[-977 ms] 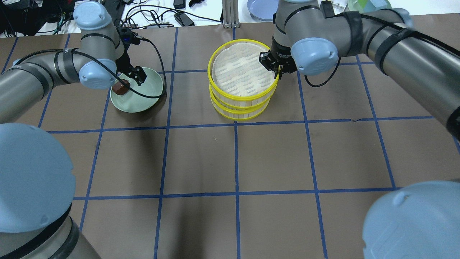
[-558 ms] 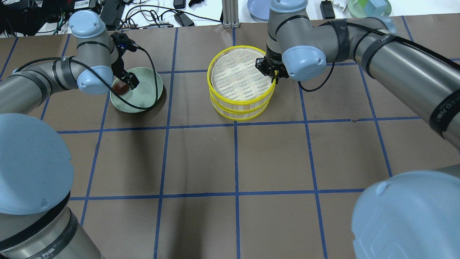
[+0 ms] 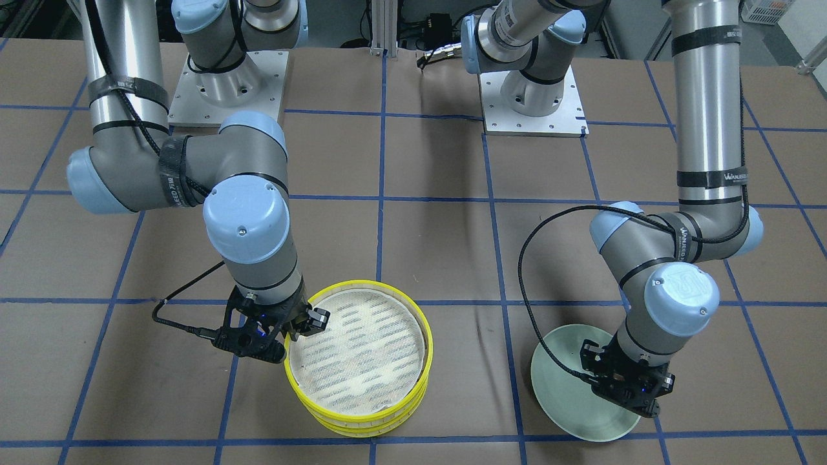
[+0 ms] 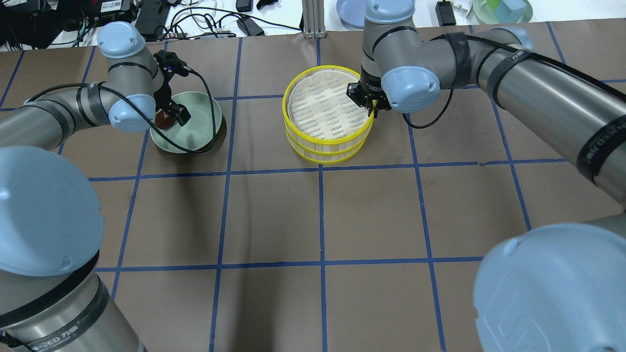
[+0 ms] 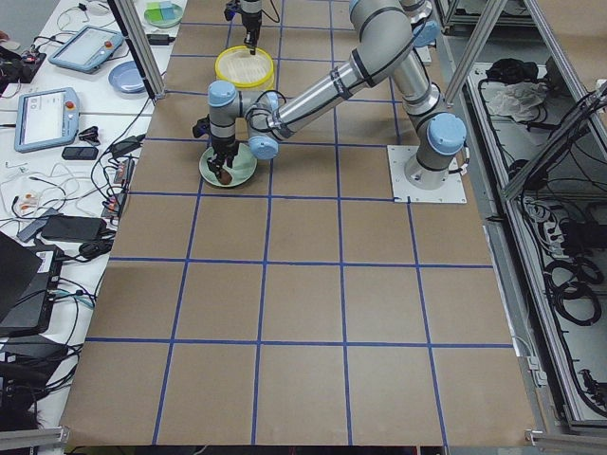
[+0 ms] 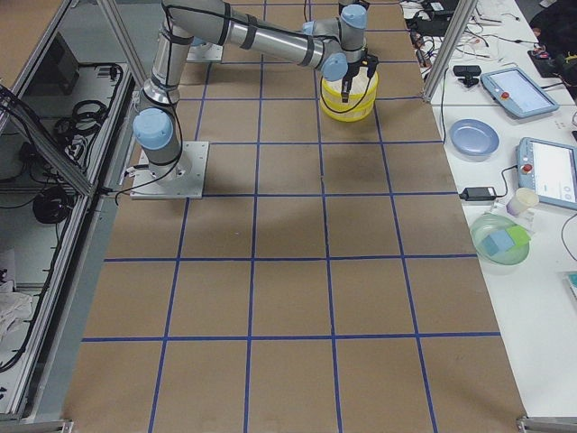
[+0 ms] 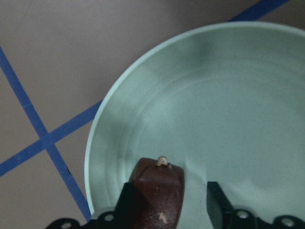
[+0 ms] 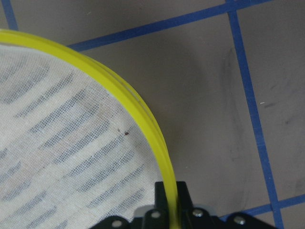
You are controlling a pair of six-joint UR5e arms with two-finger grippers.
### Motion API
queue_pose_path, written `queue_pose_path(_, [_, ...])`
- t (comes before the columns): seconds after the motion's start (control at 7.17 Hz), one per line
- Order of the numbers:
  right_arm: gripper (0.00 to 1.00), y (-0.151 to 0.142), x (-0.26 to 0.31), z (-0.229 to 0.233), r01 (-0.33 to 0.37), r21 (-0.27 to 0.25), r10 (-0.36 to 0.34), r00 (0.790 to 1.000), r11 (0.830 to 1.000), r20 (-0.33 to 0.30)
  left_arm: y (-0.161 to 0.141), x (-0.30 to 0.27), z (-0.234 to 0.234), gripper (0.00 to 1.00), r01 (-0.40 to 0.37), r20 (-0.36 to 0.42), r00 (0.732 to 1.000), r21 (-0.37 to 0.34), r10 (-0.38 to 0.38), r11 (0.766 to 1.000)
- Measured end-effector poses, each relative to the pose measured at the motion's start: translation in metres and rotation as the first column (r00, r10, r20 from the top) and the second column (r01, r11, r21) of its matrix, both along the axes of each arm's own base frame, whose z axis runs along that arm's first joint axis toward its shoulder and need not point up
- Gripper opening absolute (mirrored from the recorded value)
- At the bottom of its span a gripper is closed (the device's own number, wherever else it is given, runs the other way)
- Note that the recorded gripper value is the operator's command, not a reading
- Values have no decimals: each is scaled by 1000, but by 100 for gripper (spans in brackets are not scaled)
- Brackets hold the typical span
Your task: Stack buns with steamer
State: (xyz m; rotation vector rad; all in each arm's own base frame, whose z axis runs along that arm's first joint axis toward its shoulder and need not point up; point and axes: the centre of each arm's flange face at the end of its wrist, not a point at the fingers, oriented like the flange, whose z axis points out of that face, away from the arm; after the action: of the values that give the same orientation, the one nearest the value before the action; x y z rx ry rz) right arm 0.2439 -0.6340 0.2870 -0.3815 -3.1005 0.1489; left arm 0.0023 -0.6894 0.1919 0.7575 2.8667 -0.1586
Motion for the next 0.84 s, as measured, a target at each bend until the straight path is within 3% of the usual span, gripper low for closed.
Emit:
queue_pose_path(0.28, [0, -2, 0, 0, 1, -11, -1, 1000, 1000, 2, -2, 2, 7, 0, -17, 2, 1000, -25, 17, 1000])
queue_pose_path(0.42, [10, -2, 1, -2, 0, -8, 0, 1000, 1000, 2, -4, 2, 19, 0, -40, -1, 999, -53, 40, 998])
queue_pose_path(0.56, [25, -3, 1, -4, -1, -5, 1, 1000, 1000, 3, -4, 0, 37, 0, -95, -13, 995, -92, 95, 991])
queue_pose_path(0.7, [49, -3, 1, -5, 0, -5, 0, 1000, 1000, 4, -4, -9, 58, 0, -188, -47, 982, -138, 183, 973])
queue_pose_path(0.84, [74, -4, 1, -5, 2, -7, -2, 1000, 1000, 5, -2, -22, 81, 0, -294, -134, 953, -176, 273, 940])
